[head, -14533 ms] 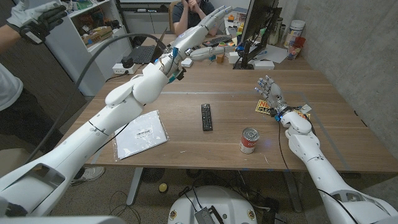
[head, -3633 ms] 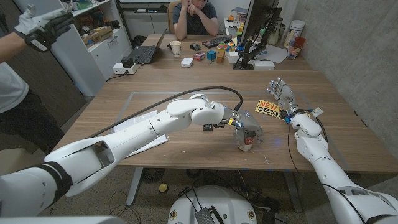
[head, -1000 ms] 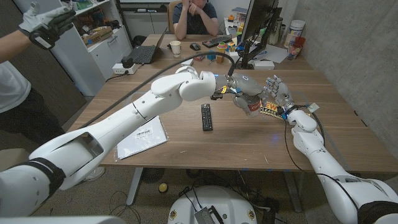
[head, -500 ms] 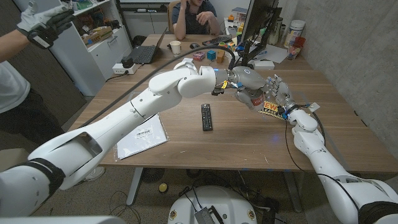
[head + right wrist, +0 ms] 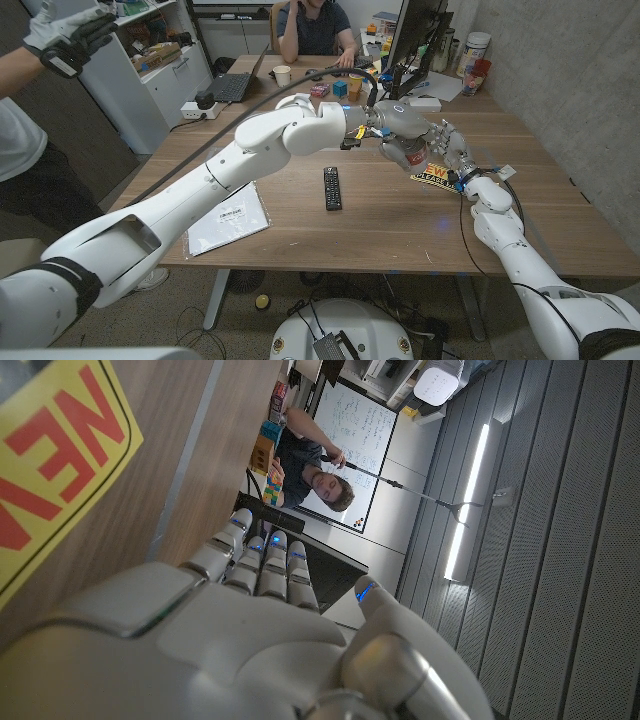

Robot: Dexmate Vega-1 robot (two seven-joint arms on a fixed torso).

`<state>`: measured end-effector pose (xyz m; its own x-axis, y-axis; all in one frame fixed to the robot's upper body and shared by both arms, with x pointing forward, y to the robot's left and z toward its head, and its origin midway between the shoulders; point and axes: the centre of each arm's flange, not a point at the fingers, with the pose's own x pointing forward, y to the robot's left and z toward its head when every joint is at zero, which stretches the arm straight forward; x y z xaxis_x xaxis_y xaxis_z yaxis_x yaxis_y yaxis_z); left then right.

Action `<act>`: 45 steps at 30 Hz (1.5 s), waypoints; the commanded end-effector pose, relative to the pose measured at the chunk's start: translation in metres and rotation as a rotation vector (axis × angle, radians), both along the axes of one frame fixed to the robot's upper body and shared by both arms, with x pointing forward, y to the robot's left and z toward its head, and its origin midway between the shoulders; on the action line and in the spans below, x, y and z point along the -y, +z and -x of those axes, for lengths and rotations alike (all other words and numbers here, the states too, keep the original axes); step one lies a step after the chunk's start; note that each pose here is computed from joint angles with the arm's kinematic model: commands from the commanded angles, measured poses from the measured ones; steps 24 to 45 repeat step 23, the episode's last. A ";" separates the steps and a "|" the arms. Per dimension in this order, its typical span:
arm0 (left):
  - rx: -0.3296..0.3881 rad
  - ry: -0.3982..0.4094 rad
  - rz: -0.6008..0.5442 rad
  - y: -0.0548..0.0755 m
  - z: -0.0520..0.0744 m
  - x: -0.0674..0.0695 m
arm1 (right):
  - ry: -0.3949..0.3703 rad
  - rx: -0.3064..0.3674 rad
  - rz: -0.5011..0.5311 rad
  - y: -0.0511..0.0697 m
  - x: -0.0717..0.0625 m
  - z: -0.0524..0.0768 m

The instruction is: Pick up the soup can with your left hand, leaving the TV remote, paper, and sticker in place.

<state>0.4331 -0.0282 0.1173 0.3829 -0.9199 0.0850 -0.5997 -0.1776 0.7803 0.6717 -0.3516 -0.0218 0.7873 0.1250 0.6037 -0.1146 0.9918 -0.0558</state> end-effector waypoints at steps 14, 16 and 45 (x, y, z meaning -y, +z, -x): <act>0.036 -0.007 0.040 0.002 0.013 -0.011 | -0.001 0.001 0.003 -0.003 -0.005 0.008; 0.044 -0.008 0.044 0.002 0.013 -0.011 | -0.001 0.001 0.001 -0.003 -0.005 0.008; 0.080 -0.011 0.067 0.004 0.016 -0.015 | -0.004 0.001 0.001 -0.004 -0.005 0.009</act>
